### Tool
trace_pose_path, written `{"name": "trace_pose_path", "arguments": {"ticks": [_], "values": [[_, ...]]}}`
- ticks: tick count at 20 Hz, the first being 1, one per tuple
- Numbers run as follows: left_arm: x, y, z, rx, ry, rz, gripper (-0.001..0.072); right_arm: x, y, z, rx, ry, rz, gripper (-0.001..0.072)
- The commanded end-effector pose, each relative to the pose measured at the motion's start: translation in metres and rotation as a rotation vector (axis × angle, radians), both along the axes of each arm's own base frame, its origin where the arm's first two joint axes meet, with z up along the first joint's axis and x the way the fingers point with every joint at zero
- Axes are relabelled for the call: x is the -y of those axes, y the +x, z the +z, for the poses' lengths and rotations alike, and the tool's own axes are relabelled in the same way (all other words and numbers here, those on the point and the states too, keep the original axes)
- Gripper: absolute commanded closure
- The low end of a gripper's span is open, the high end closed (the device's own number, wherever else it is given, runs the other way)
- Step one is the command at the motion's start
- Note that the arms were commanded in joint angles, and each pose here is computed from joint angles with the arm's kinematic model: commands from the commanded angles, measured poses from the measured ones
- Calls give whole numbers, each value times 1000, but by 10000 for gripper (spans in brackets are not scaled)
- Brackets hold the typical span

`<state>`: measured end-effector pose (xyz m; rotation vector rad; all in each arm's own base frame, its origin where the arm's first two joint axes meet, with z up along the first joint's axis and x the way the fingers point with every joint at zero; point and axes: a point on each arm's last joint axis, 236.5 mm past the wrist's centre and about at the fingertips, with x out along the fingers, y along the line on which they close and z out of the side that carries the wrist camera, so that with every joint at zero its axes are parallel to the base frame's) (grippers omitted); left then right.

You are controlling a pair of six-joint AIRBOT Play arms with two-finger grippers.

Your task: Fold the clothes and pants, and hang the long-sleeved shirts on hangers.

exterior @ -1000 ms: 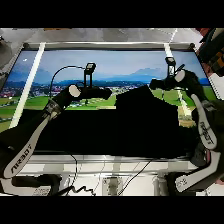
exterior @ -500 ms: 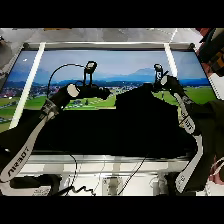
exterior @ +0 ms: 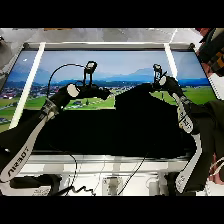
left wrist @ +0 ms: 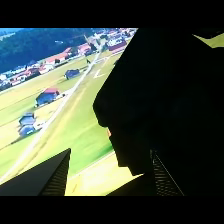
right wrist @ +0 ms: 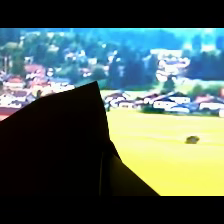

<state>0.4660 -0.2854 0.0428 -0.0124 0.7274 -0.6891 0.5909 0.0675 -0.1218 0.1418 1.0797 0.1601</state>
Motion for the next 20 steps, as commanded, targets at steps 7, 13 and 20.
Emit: {"name": "trace_pose_path", "arguments": {"ticks": [7, 13, 20], "values": [[0, 0, 1, 1, 0, 1, 160, -81, -11, 10, 60, -41, 285, 387], [0, 1, 1, 2, 0, 1, 160, -97, -15, 13, 51, 30, 277, 268], [0, 0, 1, 1, -1, 1, 160, -99, -22, 9, 39, 1, 339, 80]]}}
